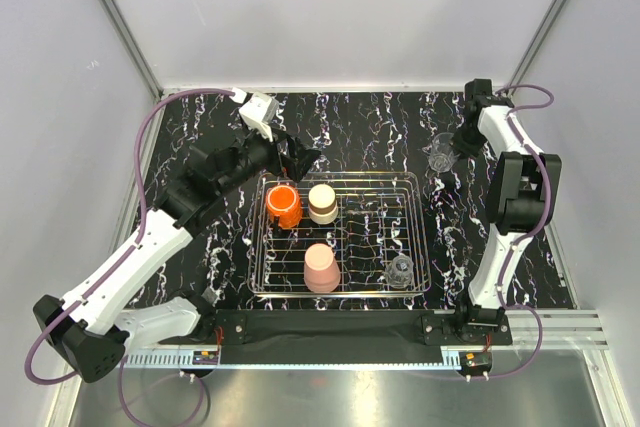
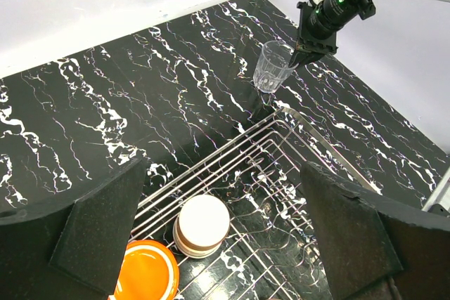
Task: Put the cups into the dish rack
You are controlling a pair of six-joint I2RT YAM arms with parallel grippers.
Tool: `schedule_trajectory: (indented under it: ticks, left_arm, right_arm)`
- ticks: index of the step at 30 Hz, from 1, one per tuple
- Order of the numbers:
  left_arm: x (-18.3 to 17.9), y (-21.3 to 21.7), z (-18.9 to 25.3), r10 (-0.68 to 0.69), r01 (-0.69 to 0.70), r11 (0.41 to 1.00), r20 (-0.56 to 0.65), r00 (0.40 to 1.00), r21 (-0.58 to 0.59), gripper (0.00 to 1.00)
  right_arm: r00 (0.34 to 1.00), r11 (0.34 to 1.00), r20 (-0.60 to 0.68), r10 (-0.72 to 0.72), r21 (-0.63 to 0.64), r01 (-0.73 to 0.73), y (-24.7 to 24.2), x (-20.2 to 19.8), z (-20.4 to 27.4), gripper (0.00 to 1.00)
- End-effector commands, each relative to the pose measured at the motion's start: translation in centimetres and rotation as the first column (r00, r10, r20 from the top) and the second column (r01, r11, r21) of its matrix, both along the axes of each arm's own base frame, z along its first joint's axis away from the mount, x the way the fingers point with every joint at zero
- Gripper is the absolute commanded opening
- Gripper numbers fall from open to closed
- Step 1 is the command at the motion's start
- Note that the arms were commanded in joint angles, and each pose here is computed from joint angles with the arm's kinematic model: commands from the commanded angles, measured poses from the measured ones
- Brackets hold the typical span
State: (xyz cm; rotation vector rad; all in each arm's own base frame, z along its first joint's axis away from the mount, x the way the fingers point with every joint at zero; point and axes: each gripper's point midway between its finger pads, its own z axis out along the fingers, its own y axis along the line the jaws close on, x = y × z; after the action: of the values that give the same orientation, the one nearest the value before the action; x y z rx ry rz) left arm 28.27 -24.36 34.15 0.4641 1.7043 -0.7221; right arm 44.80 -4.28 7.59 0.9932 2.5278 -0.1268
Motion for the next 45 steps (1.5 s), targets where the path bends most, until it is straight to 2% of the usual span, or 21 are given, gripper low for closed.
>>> schedule_trajectory:
  ticks: [1,4,7,8,10,15,19,20,21,23,24,25,26,28,29,31,32,34,39,43,45]
  left_arm:
    - [0.2,-0.4,2.0,-0.008,0.009,1.000,0.053,0.999,-0.023,0.99]
    - [-0.1,-0.8,2.2,-0.038,0.039,0.999,0.048,0.998,-0.031,0.99]
    - [-0.6,-1.1,2.6,-0.064,0.066,0.997,0.055,0.996,-0.046,0.99]
    - [-0.7,-1.2,2.6,-0.074,0.077,0.996,0.054,0.996,-0.050,0.99]
    - [-0.9,-1.3,2.7,-0.084,0.087,0.995,0.054,0.995,-0.054,0.99]
    - [-0.9,-1.4,2.7,-0.089,0.093,0.994,0.064,0.994,-0.057,0.99]
    - [-1.4,-1.6,2.8,-0.108,0.114,0.991,0.088,0.990,-0.070,0.99]
    - [-1.8,-1.8,3.3,-0.130,0.139,0.987,0.106,0.986,-0.081,0.99]
    - [-2.1,-2.1,3.2,-0.150,0.159,0.984,0.109,0.983,-0.085,0.99]
    - [-3.2,-2.7,4.0,-0.211,0.226,0.969,0.137,0.968,-0.103,0.99]
    - [-3.8,-3.1,4.1,-0.237,0.253,0.961,0.144,0.961,-0.108,0.99]
    - [-4.3,-3.2,4.3,-0.258,0.276,0.954,0.154,0.954,-0.115,0.99]
    - [-5.4,-3.4,5.6,-0.295,0.325,0.935,0.201,0.934,-0.141,0.99]
    - [-7.4,-3.6,6.3,-0.361,0.401,0.898,0.220,0.906,-0.181,0.99]
    - [-8.2,-3.6,7.2,-0.375,0.427,0.881,0.250,0.893,-0.203,0.99]
    - [-10.1,-3.2,8.5,-0.412,0.473,0.838,0.252,0.876,-0.273,0.99]
    - [-11.3,-3.1,9.5,-0.443,0.516,0.805,0.280,0.851,-0.292,0.99]
    - [-13.1,-2.5,11.3,-0.471,0.547,0.761,0.284,0.835,-0.348,0.99]
    - [-16.4,-1.5,14.4,-0.534,0.632,0.678,0.339,0.775,-0.376,0.99]
    - [-19.6,-0.9,16.2,-0.606,0.752,0.563,0.448,0.657,-0.342,0.99]
    - [-20.1,-0.9,16.4,-0.623,0.777,0.539,0.467,0.628,-0.326,0.99]
  right_arm:
    - [0.995,1.000,0.095,0.010,0.017,-0.011,0.3,0.6,4.2,0.00]
    - [0.983,0.998,0.179,0.038,0.051,-0.048,1.7,-0.1,8.3,0.00]
    - [0.937,0.988,0.343,0.072,0.102,-0.114,3.8,-2.2,14.9,0.00]
    - [0.926,0.974,0.364,0.094,0.159,-0.161,5.2,-3.1,15.3,0.00]
    - [0.878,0.957,0.467,0.102,0.195,-0.215,6.5,-3.9,18.1,0.00]
    - [0.702,0.850,0.696,0.153,0.270,-0.452,11.3,-8.8,25.7,0.00]
    - [0.548,0.729,0.827,0.122,0.300,-0.615,14.6,-14.0,30.6,0.00]
    - [0.516,0.669,0.847,0.127,0.311,-0.675,15.8,-15.4,31.5,0.00]
    - [0.456,0.645,0.882,0.117,0.281,-0.710,16.2,-16.2,33.0,0.00]
    - [0.409,0.560,0.910,0.075,0.301,-0.772,17.6,-19.3,34.6,0.00]
    - [0.344,0.533,0.937,0.062,0.260,-0.805,17.9,-20.2,36.0,0.00]
    - [0.332,0.501,0.943,0.025,0.275,-0.820,18.3,-21.7,36.9,0.00]
    - [0.255,0.450,0.967,0.027,0.216,-0.867,18.9,-23.1,38.4,0.00]
    - [0.216,0.361,0.976,-0.015,0.207,-0.909,19.6,-25.8,40.1,0.00]
    - [0.143,0.333,0.989,-0.022,0.142,-0.932,19.9,-27.0,41.4,0.00]
    - [0.139,0.251,0.989,-0.042,0.145,-0.957,20.4,-29.0,42.3,0.00]
    - [0.090,0.225,0.995,-0.038,0.096,-0.969,20.6,-30.0,43.0,0.00]
    - [0.076,0.163,0.997,-0.018,0.078,-0.983,21.0,-31.8,43.5,0.00]
    - [0.063,0.119,0.997,0.041,0.058,-0.991,21.4,-33.6,43.9,0.00]
    - [0.075,0.084,0.995,0.070,0.069,-0.994,21.6,-34.2,43.5,0.00]
    - [0.095,0.070,0.992,0.081,0.090,-0.993,21.6,-34.0,43.1,0.00]
